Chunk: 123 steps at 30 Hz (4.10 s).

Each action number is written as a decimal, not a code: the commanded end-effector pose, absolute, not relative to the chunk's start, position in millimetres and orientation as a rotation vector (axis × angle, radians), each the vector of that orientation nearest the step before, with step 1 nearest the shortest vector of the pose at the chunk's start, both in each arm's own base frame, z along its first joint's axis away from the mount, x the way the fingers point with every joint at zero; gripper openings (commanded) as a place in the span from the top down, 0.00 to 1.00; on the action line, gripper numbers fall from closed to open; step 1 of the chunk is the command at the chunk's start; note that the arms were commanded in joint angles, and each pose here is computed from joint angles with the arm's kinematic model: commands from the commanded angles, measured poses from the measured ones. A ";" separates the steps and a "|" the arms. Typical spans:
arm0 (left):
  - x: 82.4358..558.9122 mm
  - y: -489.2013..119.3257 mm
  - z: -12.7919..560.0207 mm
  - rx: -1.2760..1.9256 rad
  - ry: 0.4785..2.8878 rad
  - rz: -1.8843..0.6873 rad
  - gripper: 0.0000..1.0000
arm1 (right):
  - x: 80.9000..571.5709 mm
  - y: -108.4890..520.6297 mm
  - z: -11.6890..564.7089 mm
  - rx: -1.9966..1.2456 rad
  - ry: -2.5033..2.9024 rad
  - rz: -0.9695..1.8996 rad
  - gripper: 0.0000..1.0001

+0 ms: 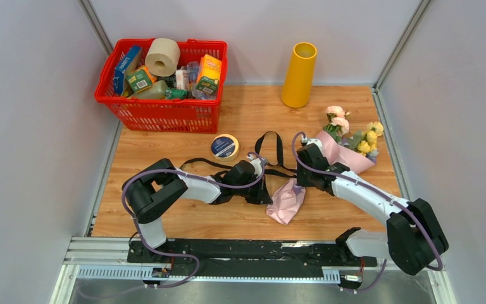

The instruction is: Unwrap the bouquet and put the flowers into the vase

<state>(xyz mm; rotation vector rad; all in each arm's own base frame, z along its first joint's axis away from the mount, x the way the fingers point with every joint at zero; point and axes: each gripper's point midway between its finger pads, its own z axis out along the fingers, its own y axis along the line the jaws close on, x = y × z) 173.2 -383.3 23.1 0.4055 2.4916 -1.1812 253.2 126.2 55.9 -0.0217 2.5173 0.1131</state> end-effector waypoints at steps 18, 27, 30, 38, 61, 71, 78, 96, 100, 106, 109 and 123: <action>174.7 -373.9 23.6 0.346 2.483 -1.137 1.00 | 280.4 129.3 114.6 0.032 2.324 0.162 1.00; 173.5 -372.2 27.4 0.364 2.476 -1.111 1.00 | 263.7 148.7 104.1 -0.096 2.383 0.299 0.94; 173.3 -373.1 28.4 0.364 2.471 -1.113 1.00 | 256.5 152.8 102.8 -0.146 2.382 0.341 0.89; 169.2 -376.1 28.8 0.375 2.472 -1.125 1.00 | 251.3 147.2 87.2 -0.121 2.428 0.310 0.81; 175.6 -369.6 30.6 0.391 2.475 -1.034 1.00 | 252.4 131.8 52.7 -0.069 2.478 0.183 0.73; 175.1 -367.9 28.9 0.398 2.486 -1.020 1.00 | 261.3 120.9 51.3 -0.058 2.434 0.100 0.85; 174.0 -361.5 18.5 0.383 2.528 -0.966 1.00 | 272.5 106.5 73.5 -0.013 2.360 0.000 1.00; 173.5 -356.7 12.8 0.364 2.541 -0.940 1.00 | 273.6 93.7 116.5 0.155 2.215 -0.022 1.00; 174.4 -354.2 13.7 0.354 2.538 -0.931 1.00 | 273.0 82.3 122.6 0.244 2.188 -0.070 1.00; 173.9 -350.9 13.0 0.362 2.539 -0.907 1.00 | 271.7 59.1 143.3 0.378 2.099 -0.158 1.00; 173.2 -351.5 13.2 0.365 2.538 -0.907 1.00 | 274.0 76.5 147.0 0.325 2.110 -0.040 1.00; 208.8 -312.9 75.9 0.272 2.413 -0.606 0.46 | 259.4 153.4 113.8 0.080 2.217 0.427 1.00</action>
